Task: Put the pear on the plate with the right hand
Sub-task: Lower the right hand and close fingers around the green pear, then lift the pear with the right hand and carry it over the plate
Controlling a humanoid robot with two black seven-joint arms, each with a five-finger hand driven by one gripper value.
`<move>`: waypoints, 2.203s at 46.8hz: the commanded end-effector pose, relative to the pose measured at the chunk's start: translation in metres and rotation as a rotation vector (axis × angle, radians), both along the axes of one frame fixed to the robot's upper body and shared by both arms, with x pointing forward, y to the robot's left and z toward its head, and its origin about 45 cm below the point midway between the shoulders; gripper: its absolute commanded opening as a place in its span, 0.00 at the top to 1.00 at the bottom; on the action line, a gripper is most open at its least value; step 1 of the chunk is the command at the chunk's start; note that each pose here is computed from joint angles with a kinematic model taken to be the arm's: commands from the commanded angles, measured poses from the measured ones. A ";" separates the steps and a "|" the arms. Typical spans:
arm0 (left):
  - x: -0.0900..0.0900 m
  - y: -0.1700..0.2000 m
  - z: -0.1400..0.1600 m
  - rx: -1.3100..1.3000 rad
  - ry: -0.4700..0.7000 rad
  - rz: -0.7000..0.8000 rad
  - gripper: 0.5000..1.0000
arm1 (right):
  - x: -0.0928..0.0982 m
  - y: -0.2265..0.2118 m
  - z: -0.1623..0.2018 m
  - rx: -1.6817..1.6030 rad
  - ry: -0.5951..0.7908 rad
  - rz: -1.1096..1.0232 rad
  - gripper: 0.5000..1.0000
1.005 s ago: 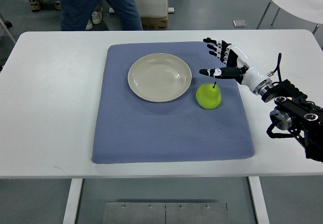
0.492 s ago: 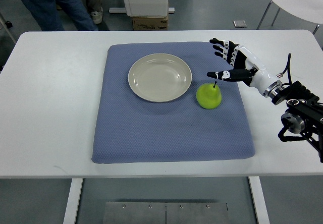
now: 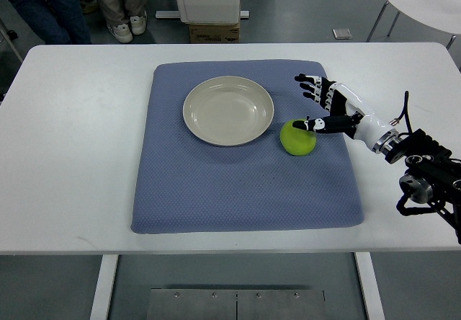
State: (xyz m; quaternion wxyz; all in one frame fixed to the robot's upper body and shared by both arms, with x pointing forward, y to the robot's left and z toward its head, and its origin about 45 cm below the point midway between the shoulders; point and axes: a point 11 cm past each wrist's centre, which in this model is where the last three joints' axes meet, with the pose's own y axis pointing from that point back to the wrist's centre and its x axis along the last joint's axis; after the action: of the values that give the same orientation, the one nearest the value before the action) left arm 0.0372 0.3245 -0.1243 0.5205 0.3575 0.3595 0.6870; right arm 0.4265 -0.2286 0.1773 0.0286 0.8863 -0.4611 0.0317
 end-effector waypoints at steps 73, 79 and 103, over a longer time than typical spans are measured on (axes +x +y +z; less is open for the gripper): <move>0.000 0.000 0.000 0.000 0.000 -0.001 0.00 | -0.014 0.014 -0.055 -0.156 0.037 -0.085 1.00; 0.000 0.000 0.000 0.001 0.000 0.000 0.00 | -0.002 0.013 -0.039 -0.097 0.008 -0.131 1.00; 0.000 0.000 0.000 0.001 0.000 0.000 0.00 | 0.036 0.050 0.029 -0.004 -0.136 -0.148 1.00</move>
State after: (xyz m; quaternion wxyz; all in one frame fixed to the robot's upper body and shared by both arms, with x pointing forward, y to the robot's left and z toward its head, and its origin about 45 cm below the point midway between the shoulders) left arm 0.0371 0.3244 -0.1243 0.5206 0.3577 0.3595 0.6869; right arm 0.4616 -0.1862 0.2027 0.0046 0.8473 -0.5242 0.0854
